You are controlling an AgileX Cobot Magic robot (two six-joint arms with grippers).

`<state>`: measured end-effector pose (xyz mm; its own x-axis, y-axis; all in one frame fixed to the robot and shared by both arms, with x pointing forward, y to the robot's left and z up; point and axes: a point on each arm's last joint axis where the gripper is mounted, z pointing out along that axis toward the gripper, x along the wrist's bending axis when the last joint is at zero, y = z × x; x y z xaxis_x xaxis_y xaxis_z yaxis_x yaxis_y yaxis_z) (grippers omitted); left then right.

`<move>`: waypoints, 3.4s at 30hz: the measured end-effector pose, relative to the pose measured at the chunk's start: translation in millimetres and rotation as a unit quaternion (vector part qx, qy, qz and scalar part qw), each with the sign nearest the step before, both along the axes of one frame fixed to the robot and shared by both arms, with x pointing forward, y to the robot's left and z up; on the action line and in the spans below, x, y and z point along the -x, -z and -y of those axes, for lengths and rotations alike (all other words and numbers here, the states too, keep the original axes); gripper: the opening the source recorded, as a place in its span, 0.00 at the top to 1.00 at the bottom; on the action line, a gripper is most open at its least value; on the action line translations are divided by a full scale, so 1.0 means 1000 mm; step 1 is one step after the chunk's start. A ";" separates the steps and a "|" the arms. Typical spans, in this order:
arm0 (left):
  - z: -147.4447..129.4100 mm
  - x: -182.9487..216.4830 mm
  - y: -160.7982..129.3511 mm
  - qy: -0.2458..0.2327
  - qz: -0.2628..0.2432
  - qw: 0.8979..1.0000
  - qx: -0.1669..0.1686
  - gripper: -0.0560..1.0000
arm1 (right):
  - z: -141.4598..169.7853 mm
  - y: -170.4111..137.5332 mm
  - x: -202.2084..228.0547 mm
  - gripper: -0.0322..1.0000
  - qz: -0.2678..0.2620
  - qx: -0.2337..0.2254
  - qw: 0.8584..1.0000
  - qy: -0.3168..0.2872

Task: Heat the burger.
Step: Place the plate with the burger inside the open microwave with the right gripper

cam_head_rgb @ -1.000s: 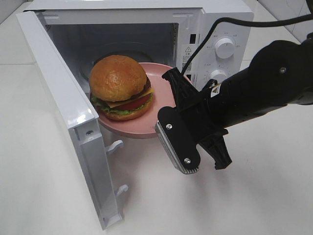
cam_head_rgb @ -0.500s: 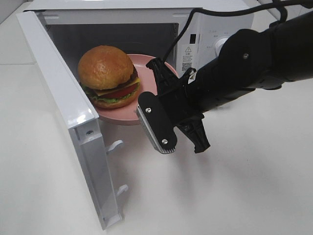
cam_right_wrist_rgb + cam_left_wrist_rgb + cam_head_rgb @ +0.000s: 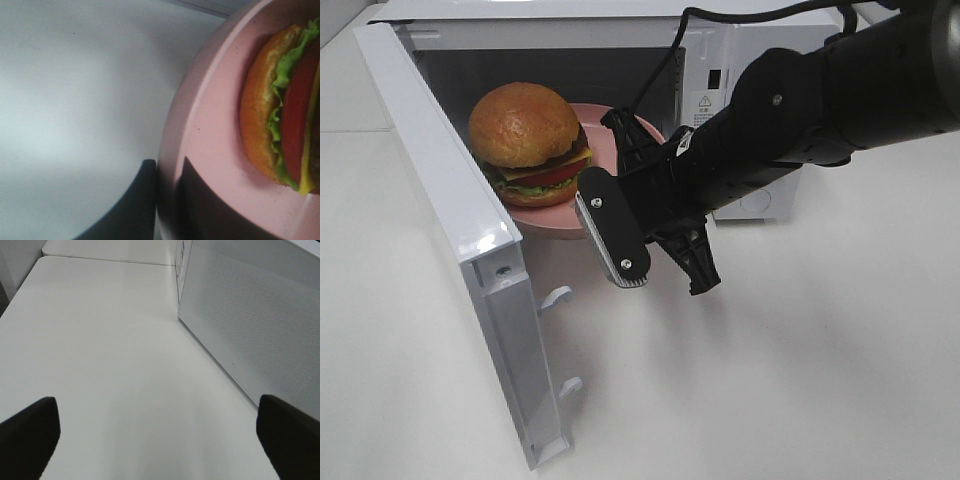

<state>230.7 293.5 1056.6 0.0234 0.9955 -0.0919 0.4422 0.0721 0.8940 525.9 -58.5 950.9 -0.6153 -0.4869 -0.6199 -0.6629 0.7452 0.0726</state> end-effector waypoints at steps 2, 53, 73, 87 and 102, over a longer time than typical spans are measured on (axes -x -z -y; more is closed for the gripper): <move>0.000 0.000 0.000 0.000 0.000 1.000 0.000 0.01 | -0.001 0.000 -0.001 0.94 0.000 0.000 1.000 0.000; 0.000 0.000 0.000 0.000 0.000 1.000 0.000 0.01 | -0.034 0.022 -0.091 0.93 0.006 0.001 0.997 0.079; 0.000 0.000 0.000 0.000 0.000 1.000 0.000 0.01 | -0.036 0.018 -0.109 0.93 0.000 0.010 0.995 0.095; 0.000 0.000 0.000 0.000 0.000 1.000 0.000 0.01 | -0.038 0.029 -0.114 0.91 -0.012 0.019 0.995 0.097; 0.000 0.000 0.000 0.000 0.000 1.000 0.000 0.01 | -0.040 0.027 -0.116 0.87 -0.006 0.003 0.994 0.109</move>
<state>230.7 293.5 1056.6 0.0234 0.9955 -0.0919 0.4422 0.0721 0.8940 641.8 -19.0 924.1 -0.7142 -0.3447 -0.6092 -0.4851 0.8712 0.0758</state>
